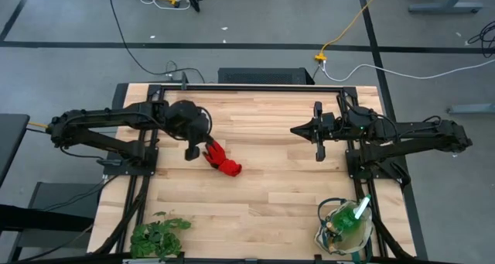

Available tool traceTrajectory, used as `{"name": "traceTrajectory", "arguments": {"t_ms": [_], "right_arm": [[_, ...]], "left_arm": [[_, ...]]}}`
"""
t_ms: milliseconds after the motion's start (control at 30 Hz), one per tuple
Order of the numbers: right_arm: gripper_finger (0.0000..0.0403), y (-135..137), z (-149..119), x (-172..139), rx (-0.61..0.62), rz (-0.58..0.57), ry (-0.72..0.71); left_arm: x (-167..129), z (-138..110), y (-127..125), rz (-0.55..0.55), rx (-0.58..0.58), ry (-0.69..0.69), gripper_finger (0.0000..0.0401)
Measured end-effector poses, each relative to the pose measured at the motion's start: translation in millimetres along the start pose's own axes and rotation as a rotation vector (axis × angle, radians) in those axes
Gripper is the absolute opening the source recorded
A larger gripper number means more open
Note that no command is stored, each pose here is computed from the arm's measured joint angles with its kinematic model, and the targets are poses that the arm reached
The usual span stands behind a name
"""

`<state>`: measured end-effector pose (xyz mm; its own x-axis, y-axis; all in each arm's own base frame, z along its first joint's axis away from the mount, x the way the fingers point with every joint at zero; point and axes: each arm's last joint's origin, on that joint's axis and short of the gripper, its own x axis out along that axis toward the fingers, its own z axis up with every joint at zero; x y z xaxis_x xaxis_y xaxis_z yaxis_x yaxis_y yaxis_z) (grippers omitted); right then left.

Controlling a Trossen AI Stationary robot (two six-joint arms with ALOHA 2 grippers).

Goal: Pick & Place Garden tools in Gardening bag
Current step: Put the red gloves into the gardening bag

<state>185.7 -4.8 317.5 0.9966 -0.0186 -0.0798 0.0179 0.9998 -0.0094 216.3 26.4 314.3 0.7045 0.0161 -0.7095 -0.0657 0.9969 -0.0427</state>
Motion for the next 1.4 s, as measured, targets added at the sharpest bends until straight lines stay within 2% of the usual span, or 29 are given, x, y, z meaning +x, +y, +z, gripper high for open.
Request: {"name": "traceTrajectory", "arguments": {"t_ms": [300, 633, 867, 1033, 1400], "right_arm": [[0.0000, 0.0, 0.0, 0.0, 0.002, -0.001, 0.000], [0.0000, 0.0, -0.1, 0.0, 0.001, -0.002, 0.001], [0.0000, -0.1, 0.0, 0.0, 0.015, -0.003, 0.000], [0.0000, 0.0, 0.0, 0.0, 0.021, -0.003, 0.000], [0.0000, -1.4, -0.1, 0.0, 0.032, -0.052, 0.000]], "left_arm": [[4.8, -9.0, 0.0, -0.008, -0.017, 0.112, 0.0003], [3.2, -8.2, 6.2, -0.025, 0.081, 0.097, 0.0003], [4.1, -6.9, 17.3, -0.084, 0.073, 0.038, 0.0003], [18.6, -27.3, 21.3, -0.096, 0.021, -0.039, 0.0003], [28.1, -74.7, 21.4, -0.056, -0.006, -0.067, 0.0003]]}}
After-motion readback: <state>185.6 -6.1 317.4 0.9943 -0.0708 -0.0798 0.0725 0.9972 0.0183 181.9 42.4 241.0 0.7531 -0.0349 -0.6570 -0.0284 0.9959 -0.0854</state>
